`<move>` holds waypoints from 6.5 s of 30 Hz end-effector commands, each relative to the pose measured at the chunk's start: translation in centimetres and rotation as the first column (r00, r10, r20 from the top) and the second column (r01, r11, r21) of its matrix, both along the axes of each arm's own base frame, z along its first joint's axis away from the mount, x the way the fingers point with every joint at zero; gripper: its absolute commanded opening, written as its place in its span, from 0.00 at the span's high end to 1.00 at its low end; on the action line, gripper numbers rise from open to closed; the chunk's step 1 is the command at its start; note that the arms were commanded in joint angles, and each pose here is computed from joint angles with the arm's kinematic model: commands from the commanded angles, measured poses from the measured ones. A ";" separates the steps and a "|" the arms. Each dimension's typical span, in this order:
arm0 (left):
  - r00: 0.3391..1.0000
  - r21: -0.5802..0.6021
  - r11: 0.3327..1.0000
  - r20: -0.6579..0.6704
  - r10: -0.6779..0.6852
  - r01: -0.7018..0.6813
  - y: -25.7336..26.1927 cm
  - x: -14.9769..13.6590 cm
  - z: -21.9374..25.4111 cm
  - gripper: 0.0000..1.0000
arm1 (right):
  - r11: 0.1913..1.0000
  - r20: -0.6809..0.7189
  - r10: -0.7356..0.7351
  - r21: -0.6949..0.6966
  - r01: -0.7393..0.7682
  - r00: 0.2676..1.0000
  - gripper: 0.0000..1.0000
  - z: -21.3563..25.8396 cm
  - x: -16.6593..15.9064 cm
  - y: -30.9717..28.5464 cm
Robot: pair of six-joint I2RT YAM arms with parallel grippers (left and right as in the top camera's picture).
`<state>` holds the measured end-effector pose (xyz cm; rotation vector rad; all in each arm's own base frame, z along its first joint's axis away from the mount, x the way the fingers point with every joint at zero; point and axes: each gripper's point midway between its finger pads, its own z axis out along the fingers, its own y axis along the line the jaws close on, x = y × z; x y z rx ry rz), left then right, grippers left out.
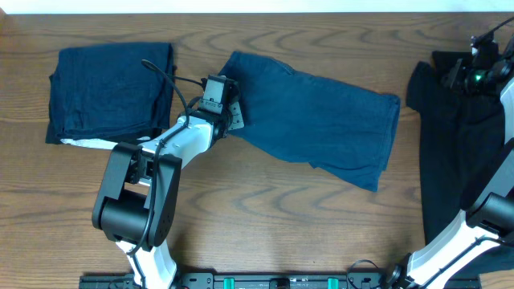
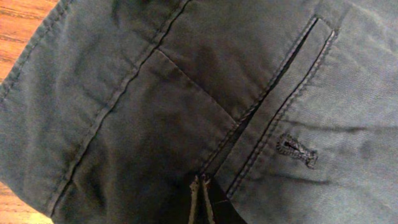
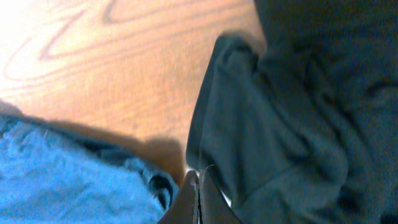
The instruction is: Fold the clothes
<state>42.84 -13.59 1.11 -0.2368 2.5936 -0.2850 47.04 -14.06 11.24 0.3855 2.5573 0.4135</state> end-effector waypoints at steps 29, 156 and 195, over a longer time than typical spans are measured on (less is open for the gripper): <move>0.999 0.032 0.999 -0.022 0.041 -0.040 1.4 -0.6 -0.4 0.94 | 0.943 -0.200 -0.218 -0.296 0.153 0.955 0.99 -11.4 -4.6 -7.2; 0.978 -0.054 0.988 -0.146 -0.148 0.142 -0.7 -7.0 8.0 0.83 | 0.677 0.004 0.676 -0.398 -0.619 0.737 0.60 -6.9 4.0 14.0; 0.979 -0.054 0.988 -0.142 -0.148 0.142 -0.7 -6.9 8.1 0.83 | 0.722 0.046 0.620 -0.424 -0.547 0.783 0.60 -5.6 6.0 11.2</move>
